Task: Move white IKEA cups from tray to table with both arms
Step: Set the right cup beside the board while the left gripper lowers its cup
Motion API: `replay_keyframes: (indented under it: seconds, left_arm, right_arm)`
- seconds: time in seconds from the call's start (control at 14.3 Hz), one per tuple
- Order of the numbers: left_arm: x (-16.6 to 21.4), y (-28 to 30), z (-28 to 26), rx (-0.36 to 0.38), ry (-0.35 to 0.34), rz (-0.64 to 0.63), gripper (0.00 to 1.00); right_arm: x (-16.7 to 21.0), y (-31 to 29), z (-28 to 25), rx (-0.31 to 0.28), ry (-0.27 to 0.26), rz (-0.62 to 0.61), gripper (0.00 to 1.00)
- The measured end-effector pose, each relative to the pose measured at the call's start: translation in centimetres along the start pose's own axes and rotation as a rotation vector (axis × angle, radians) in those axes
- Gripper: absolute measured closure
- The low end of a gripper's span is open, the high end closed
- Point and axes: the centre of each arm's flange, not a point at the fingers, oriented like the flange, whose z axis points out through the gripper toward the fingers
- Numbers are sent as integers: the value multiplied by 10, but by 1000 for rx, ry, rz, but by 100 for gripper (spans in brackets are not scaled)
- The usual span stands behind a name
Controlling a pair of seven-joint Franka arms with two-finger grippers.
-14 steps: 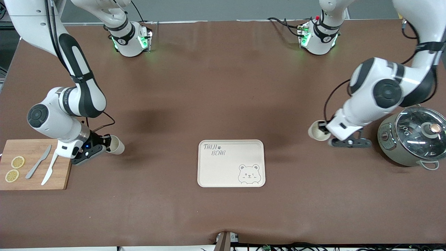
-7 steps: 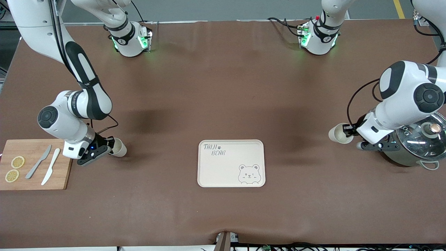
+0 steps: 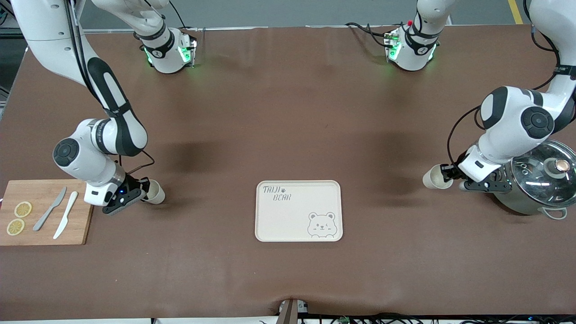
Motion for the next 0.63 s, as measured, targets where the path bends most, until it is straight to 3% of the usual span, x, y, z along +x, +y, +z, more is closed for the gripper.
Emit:
replay_keyframes:
  seconds: [0.21, 0.42, 0.56, 0.63]
  left_arm:
    - [-8, -5, 10, -7, -1, -12, 96]
    - [-22, -7, 25, -15, -14, -23, 96]
    - [-28, -6, 31, -17, -25, -43, 96]
    - [-30, -6, 33, -18, -27, -48, 96]
  right_arm:
    - [6, 2, -6, 2, 6, 1, 48]
    - [18, 6, -21, 39, -20, 2, 19]
    - [31, 10, -40, 73, -48, -4, 1]
    - [38, 13, -52, 88, -59, -6, 0]
